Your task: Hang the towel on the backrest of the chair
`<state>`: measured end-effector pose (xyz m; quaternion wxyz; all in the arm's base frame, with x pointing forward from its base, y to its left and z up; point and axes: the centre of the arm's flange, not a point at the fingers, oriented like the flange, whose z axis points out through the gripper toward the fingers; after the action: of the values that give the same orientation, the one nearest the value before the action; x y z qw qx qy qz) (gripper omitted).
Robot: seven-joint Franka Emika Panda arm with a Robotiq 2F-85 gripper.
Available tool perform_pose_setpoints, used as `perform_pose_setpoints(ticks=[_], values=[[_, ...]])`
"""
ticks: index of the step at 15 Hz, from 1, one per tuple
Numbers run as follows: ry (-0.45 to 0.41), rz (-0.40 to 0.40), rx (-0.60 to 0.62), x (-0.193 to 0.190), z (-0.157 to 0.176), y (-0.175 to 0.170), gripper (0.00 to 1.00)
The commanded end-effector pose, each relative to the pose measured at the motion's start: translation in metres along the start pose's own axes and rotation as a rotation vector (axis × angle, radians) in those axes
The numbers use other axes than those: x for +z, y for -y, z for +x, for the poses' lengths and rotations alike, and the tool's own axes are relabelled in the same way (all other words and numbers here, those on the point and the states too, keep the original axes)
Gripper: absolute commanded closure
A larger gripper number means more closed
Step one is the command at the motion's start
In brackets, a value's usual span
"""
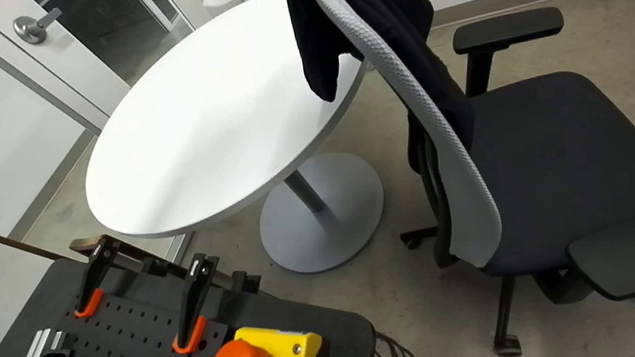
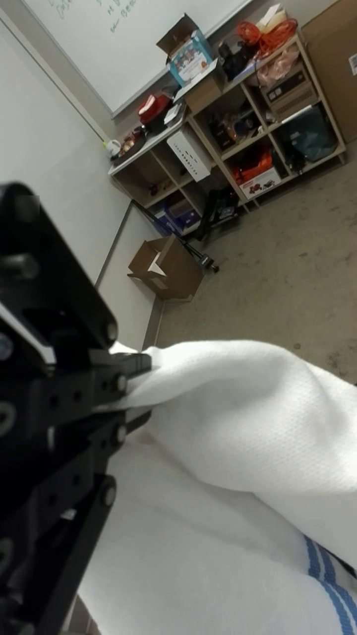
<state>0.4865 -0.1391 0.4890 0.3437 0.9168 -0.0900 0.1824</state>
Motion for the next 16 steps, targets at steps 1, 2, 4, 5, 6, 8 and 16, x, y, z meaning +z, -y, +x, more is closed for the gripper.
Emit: perform_pose_setpoints(ticks=[1, 2, 4, 5, 6, 8, 16], values=[[0.006, 0.066, -0.006, 0.036, 0.012, 0.033, 0.99], [0.016, 0.083, -0.020, 0.046, 0.012, 0.046, 0.99], [0.043, 0.118, -0.051, 0.067, 0.007, 0.069, 0.99], [0.061, 0.132, -0.066, 0.078, 0.001, 0.080, 0.99], [0.077, 0.143, -0.078, 0.087, -0.002, 0.087, 0.99], [0.112, 0.160, -0.082, 0.102, -0.009, 0.096, 0.99], [0.165, 0.101, 0.028, 0.113, -0.007, 0.044, 0.99]])
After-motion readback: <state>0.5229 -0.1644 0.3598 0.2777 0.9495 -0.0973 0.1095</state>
